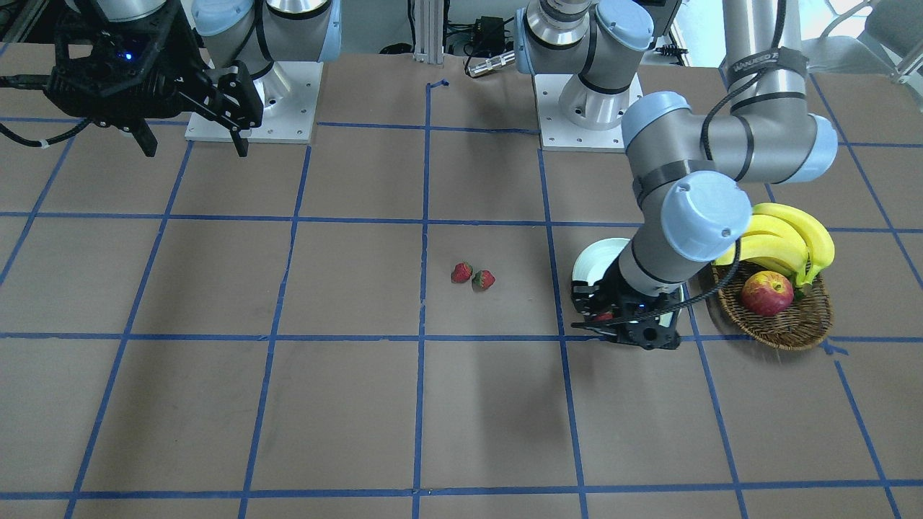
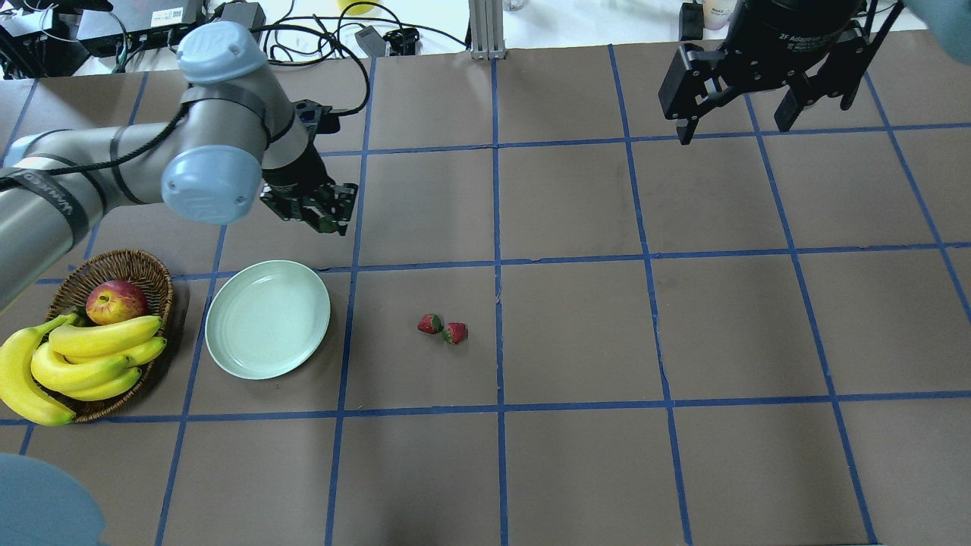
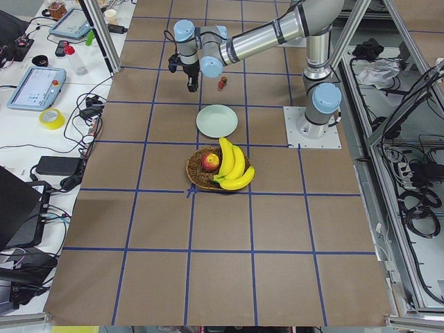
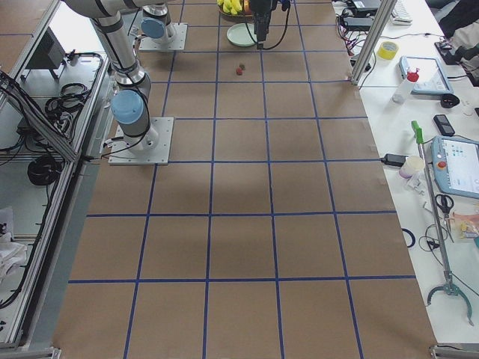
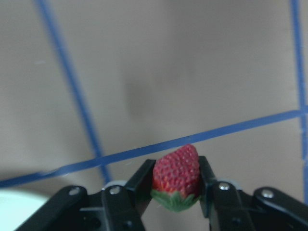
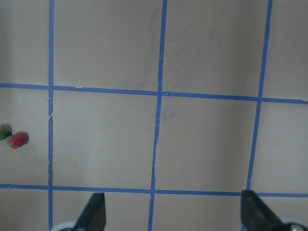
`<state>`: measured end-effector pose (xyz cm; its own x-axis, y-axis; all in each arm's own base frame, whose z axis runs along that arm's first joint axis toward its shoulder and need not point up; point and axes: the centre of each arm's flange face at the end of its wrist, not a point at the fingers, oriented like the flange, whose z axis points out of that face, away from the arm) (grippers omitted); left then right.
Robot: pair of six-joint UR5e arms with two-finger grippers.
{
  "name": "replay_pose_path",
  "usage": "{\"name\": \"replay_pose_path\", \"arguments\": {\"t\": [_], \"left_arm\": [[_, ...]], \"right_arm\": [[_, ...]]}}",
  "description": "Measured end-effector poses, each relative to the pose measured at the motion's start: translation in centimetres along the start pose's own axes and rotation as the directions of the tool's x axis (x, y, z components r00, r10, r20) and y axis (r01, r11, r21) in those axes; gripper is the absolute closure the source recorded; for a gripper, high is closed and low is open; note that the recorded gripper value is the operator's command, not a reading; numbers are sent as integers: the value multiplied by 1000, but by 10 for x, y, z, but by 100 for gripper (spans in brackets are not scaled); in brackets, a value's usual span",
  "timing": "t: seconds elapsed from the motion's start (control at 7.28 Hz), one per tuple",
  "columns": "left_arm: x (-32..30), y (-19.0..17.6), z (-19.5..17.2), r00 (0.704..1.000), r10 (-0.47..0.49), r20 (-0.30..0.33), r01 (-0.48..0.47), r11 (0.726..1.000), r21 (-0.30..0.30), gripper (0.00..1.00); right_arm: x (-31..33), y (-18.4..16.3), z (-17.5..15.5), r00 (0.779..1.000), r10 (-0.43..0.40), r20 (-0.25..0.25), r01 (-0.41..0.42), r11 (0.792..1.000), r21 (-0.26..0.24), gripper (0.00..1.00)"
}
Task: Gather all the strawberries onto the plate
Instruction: 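Carry the strawberry to the green plate and release it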
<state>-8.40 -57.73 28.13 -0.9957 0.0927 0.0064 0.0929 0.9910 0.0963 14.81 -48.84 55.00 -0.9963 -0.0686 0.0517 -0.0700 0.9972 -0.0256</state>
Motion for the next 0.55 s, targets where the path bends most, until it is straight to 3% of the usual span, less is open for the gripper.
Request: {"name": "replay_pose_path", "arguments": {"t": [0.14, 0.41, 0.55], "left_arm": [[-45, 9, 6, 999, -2, 41, 4, 999, -49, 100], [-96, 31, 46, 999, -23, 37, 28, 991, -134, 100], [-100, 41, 68, 999, -31, 29, 35, 988, -152, 55]], "right_arm": [[-1, 1, -2, 1000, -1, 2, 1, 1000, 3, 0], [-3, 3, -3, 1000, -5, 4, 5, 1000, -1, 0], [-4, 3, -2, 1000, -6, 6, 6, 1000, -3, 0]]}}
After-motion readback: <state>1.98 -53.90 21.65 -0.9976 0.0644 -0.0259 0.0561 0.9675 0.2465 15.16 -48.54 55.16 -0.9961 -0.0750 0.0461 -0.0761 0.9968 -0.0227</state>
